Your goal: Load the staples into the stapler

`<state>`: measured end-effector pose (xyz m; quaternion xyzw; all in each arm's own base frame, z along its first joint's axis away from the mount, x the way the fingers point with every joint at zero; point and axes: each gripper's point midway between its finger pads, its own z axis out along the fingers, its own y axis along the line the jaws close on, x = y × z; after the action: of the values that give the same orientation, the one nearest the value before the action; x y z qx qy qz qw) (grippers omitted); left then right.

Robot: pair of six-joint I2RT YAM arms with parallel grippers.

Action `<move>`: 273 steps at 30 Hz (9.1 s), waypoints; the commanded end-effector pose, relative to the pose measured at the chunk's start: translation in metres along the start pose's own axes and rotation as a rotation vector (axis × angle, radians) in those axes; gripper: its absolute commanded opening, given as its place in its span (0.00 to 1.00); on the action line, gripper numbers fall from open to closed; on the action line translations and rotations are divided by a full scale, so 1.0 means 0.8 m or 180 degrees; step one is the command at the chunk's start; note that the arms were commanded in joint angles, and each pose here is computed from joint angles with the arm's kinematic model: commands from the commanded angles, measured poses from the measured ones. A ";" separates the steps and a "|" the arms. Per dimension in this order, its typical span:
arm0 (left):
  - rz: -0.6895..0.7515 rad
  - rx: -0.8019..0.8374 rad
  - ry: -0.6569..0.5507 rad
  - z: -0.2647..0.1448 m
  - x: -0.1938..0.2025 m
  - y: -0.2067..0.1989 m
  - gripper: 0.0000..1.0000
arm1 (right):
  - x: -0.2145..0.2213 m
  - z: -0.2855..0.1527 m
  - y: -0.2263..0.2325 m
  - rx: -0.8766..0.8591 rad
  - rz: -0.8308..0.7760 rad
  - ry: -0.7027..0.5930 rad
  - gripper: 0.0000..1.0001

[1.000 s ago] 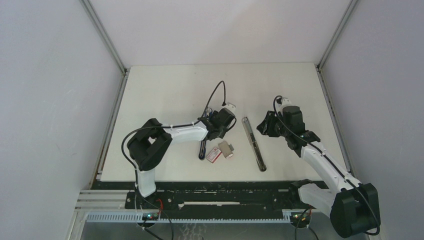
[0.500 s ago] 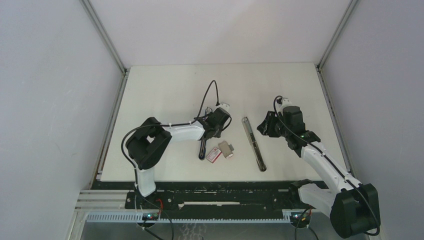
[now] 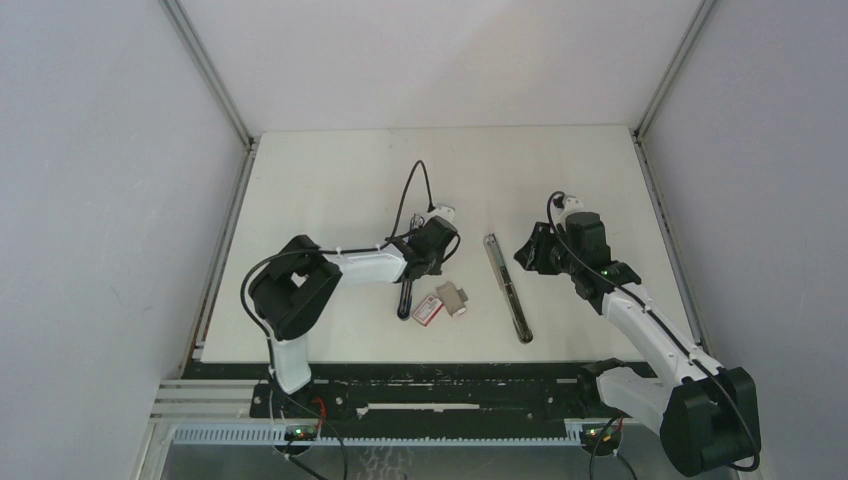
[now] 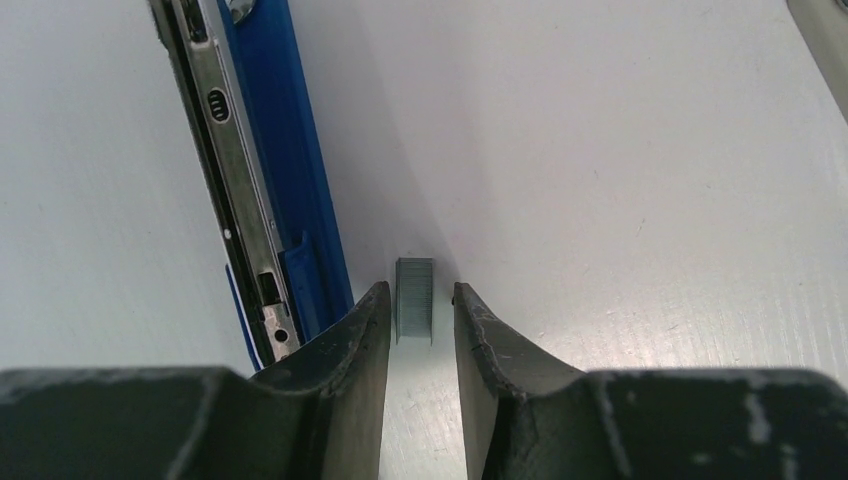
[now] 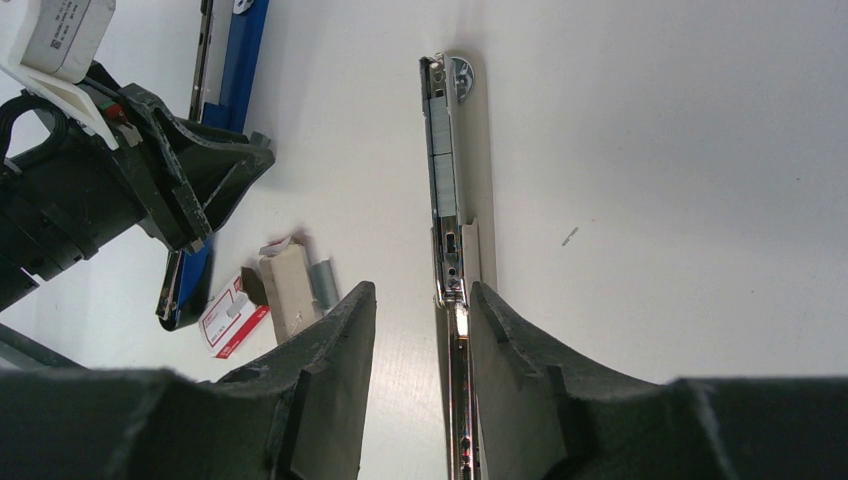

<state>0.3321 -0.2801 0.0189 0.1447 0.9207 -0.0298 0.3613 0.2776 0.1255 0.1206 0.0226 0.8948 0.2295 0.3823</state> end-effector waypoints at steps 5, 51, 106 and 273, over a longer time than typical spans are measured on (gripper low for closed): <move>-0.0077 -0.0028 0.0166 -0.012 0.029 0.014 0.33 | -0.014 -0.008 0.001 0.0014 -0.0073 -0.0137 0.39; -0.1144 0.4046 -0.1148 -0.375 -0.106 -0.101 0.18 | -0.032 -0.152 0.227 -0.3200 0.0292 -0.0715 0.58; -0.1285 0.1075 -0.0576 -0.171 0.018 0.064 0.83 | -0.021 -0.109 0.210 -0.2247 -0.0235 -0.0844 0.15; -0.1267 0.0091 -0.1648 -0.156 -0.015 0.172 0.89 | 0.038 0.178 0.179 0.0831 -0.0835 0.0097 0.15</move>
<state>0.2935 -0.1285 0.1121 -0.0469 0.8242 -0.1402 0.5466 0.3261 0.3042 0.0535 -0.0506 0.9275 0.0453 0.3677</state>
